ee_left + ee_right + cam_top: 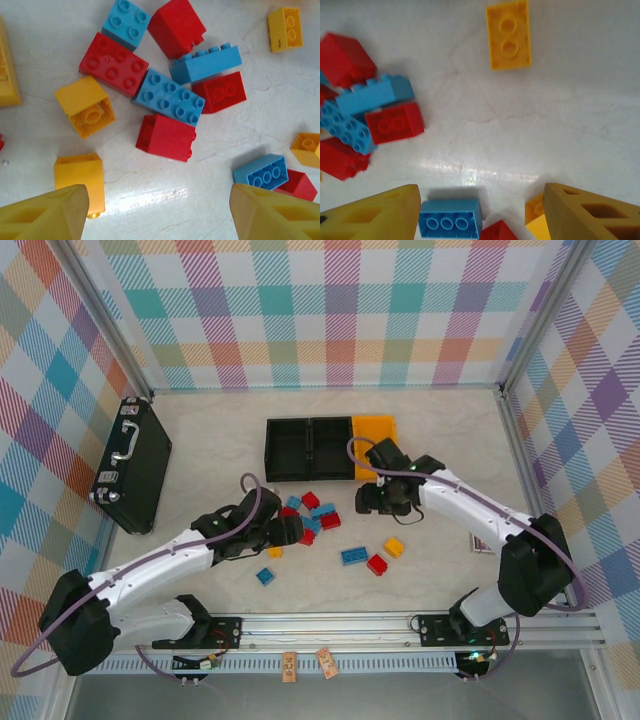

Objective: Sort the legos into containers by color
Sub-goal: Pick up the lego from the bottom-center of the table.

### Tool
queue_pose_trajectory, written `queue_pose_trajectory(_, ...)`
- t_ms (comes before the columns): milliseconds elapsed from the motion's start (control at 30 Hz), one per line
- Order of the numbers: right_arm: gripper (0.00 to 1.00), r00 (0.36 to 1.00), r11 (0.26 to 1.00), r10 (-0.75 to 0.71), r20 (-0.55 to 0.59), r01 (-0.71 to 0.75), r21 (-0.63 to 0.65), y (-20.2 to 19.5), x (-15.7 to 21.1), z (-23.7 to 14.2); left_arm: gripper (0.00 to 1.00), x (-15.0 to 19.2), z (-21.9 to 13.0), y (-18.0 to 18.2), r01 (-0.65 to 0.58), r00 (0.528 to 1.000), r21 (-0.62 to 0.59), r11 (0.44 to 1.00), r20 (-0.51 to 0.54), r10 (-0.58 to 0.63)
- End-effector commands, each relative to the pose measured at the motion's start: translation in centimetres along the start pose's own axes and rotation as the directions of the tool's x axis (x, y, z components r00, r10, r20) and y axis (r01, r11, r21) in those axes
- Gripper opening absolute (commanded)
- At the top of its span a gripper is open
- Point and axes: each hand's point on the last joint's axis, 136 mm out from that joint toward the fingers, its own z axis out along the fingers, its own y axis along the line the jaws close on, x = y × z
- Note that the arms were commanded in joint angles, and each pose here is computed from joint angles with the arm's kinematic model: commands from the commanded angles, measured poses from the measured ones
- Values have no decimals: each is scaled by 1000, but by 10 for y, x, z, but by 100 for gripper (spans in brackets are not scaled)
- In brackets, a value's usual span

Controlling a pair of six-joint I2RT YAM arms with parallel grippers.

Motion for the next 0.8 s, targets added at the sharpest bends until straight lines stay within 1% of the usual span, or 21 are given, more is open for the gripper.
queue_pose_trajectory(0, 66, 1000, 1000, -5, -26, 4, -17, 14, 15, 6, 74, 20, -3, 5, 18, 998, 17, 1000, -53, -17)
queue_pose_trajectory(167, 68, 995, 999, -34, -90, 35, 12, 23, 38, 23, 74, 34, -6, 19, 43, 996, 2, 999, -75, -43)
queue_pose_trajectory(367, 75, 984, 995, -77, -159, 86, 50, 28, 59, 41, 74, 40, -5, 28, 60, 996, -11, 998, -72, -61)
queue_pose_trajectory(600, 77, 963, 983, -138, -233, 162, 88, 38, 81, 59, 74, 44, -3, 30, 66, 994, -14, 998, -83, -66)
queue_pose_trajectory(767, 77, 949, 976, -150, -277, 187, 115, 38, 92, 69, 74, 46, -3, 34, 71, 994, -20, 997, -81, -72)
